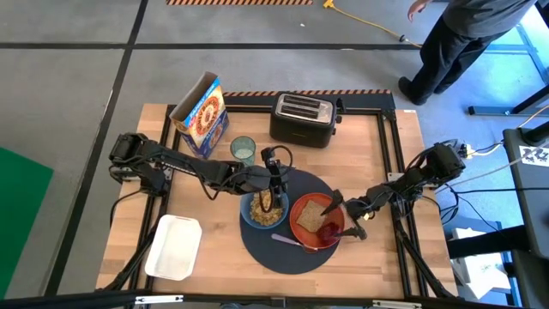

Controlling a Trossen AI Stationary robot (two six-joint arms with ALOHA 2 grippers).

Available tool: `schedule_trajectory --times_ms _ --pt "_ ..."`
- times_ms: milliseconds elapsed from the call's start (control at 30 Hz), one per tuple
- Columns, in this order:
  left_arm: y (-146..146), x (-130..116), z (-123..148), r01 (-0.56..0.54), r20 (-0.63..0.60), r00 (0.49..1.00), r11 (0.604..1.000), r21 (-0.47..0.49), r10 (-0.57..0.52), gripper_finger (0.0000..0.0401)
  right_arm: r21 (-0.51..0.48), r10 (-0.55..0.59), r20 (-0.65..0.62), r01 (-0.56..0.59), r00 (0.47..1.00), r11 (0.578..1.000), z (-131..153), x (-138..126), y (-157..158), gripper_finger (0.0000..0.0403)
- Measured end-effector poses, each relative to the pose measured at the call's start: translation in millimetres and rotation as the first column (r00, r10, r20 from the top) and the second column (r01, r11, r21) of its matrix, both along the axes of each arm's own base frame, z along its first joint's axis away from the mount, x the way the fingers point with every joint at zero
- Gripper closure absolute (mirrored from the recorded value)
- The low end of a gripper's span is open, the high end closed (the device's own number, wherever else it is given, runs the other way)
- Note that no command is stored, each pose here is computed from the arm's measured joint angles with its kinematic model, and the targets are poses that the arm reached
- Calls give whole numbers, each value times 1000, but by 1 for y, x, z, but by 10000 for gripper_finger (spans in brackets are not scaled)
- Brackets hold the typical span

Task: Arrange a breakfast setting
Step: Put the red apple on the orange plate

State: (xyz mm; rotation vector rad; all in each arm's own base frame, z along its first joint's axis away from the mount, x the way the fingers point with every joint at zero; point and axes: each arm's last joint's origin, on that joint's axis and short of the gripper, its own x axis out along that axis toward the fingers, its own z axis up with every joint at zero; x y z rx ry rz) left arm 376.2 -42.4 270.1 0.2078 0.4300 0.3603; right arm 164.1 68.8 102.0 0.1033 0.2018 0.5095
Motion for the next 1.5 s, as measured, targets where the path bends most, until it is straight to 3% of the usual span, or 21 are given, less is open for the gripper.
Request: schedule_trajectory --times_ms 400,600,867,1100,1267,1500 --pt "0 0 -1 0 -10 1000 1000 1 0 254 82 -64 51 59 997 995 12 4 -3 17" --pt "1 -2 -5 35 -55 998 999 -15 -36 254 91 -95 -66 101 993 991 8 21 -6 17" --pt "5 -2 -7 16 -76 997 1000 -13 -17 254 -43 -59 -229 51 972 998 20 61 8 17" --pt "6 -3 -8 -2 -92 996 1000 1 2 254 -234 -173 -281 107 944 966 74 79 10 17" --pt "6 -4 -9 -6 -106 994 1000 19 8 254 -366 -284 -401 132 871 921 104 80 7 18" --pt "6 -6 -11 20 -171 985 995 93 -4 254 -396 -241 -545 8 803 918 113 81 38 71"
